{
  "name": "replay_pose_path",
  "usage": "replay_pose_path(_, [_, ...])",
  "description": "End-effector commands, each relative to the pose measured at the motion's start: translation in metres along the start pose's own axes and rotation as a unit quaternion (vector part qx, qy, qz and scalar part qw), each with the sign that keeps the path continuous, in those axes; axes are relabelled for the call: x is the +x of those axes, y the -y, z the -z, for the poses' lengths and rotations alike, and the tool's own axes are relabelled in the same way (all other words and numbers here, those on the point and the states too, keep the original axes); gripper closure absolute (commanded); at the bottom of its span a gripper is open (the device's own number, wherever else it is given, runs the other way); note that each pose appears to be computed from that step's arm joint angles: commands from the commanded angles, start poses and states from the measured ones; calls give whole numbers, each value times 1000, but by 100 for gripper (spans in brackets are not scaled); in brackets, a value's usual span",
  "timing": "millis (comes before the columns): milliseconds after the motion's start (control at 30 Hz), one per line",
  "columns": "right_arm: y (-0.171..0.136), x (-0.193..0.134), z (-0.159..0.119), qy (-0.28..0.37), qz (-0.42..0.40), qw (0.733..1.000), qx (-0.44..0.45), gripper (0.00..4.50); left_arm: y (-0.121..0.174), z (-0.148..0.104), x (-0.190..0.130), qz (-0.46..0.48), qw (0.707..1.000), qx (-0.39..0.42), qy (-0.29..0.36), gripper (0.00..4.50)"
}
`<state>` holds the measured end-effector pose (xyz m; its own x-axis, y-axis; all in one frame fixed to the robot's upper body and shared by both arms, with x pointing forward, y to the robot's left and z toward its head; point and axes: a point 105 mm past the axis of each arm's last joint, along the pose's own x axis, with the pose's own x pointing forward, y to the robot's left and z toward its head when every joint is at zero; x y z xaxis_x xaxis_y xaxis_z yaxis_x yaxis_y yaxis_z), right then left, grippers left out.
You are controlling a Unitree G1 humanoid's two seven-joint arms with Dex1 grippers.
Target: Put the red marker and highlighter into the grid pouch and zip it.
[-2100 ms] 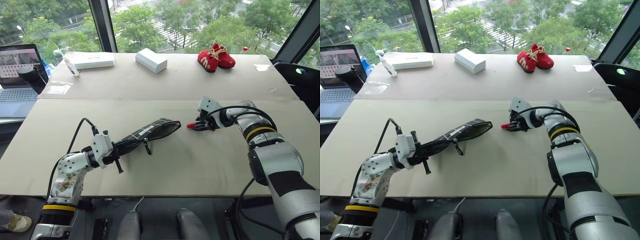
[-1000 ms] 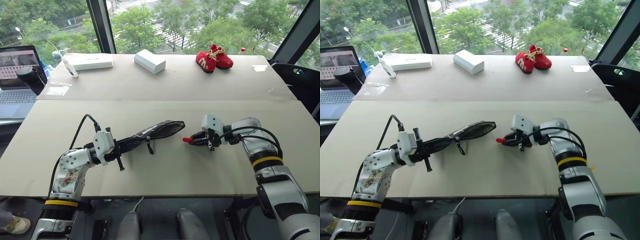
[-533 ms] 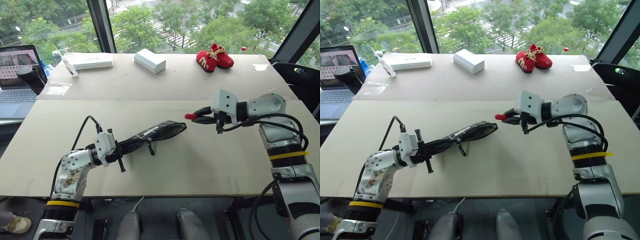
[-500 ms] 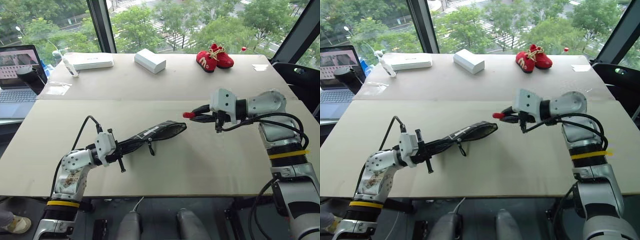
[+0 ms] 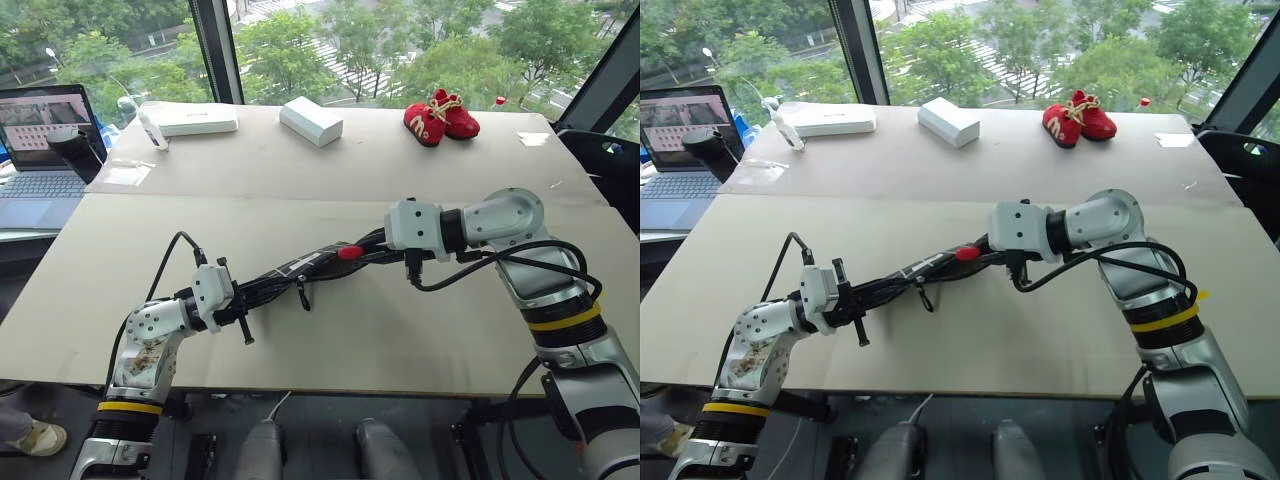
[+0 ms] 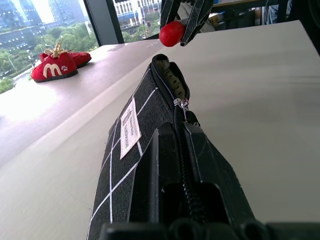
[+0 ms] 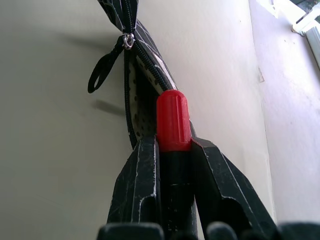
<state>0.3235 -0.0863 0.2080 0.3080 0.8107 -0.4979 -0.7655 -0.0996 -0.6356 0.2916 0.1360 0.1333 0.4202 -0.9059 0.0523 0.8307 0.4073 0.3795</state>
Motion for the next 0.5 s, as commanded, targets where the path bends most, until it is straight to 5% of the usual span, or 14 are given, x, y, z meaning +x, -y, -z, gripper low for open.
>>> replay_pose_path(33, [-3,5,-8,8,10,1000,-12,398,-6,-8,1,-7,1000,9,14,450])
replay_pose_path(500, [-11,38,-1,-5,14,1000,-15,398,-2,-11,6,5,1000,10,20,450])
